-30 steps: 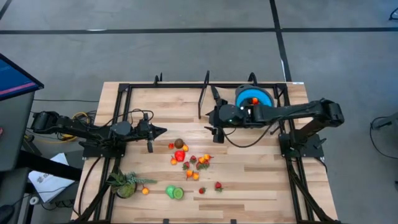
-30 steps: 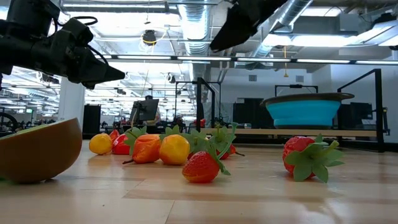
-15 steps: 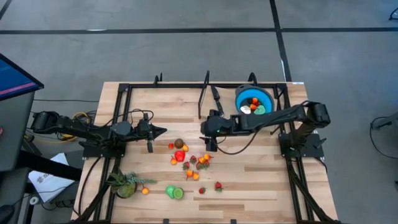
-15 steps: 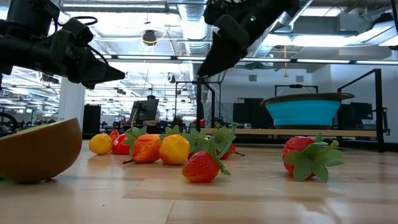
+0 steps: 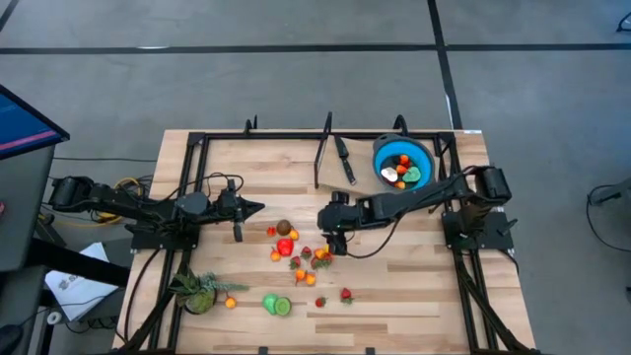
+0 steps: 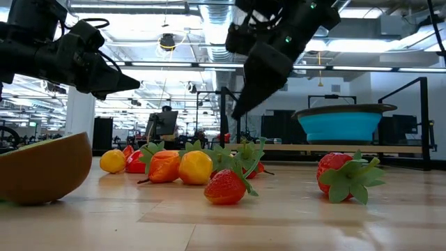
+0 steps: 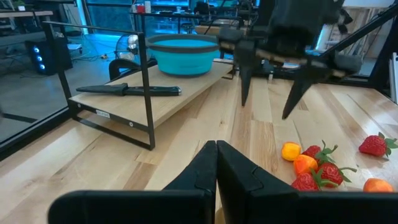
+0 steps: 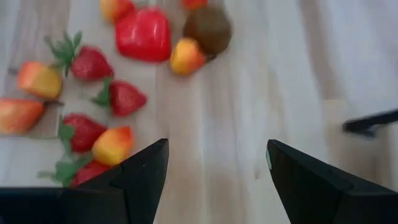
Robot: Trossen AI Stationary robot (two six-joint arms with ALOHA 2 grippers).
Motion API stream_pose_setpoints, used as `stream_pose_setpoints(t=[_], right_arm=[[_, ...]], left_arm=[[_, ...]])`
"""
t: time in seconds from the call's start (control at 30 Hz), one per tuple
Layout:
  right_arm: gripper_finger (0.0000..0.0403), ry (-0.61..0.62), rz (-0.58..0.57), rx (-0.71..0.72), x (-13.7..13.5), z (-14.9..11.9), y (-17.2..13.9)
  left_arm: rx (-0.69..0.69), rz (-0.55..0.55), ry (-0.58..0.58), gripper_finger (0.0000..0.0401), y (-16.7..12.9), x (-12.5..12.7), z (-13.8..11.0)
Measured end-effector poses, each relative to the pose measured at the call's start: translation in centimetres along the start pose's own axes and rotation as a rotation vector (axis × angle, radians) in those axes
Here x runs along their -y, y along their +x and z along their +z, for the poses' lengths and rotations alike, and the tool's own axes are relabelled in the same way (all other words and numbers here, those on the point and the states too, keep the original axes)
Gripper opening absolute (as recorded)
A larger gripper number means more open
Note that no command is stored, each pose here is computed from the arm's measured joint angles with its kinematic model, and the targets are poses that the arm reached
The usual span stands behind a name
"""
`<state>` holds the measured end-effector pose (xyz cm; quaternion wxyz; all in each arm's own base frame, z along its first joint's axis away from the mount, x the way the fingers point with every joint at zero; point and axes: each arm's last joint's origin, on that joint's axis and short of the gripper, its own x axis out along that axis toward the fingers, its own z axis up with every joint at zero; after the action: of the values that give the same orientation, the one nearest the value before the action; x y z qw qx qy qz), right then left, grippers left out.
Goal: Pick & Place Fruit
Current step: Put the orange pear into the blue colander
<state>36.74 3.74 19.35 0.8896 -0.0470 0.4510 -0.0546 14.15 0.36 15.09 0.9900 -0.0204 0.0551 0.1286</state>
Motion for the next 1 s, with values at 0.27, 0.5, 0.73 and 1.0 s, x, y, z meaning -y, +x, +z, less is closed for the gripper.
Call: stream_pose_setpoints(t=[0.27,0.5,0.73,1.0], right_arm=[[0.0265,0.025,0.107,-0.074,-0.6,-0.7,0.5],[0.0265,0.009,0.144,-0.073,-1.3,-0.8,0.8],[0.0265,-0.006,0.158,-0.072,-2.0,-0.9,0.6],[0.0265,-0.004,0.158,-0.065,-2.0,-0.8,0.6]], left_arm=[[0.0,0.0,0.0,0.0001,0.0,0.0,0.0],[0.0,0.0,0.0,0.0001,0.0,0.0,0.0],[0.0,0.0,0.0,0.0001,0.0,0.0,0.0],[0.0,0.0,0.0,0.0001,0.0,0.0,0.0]])
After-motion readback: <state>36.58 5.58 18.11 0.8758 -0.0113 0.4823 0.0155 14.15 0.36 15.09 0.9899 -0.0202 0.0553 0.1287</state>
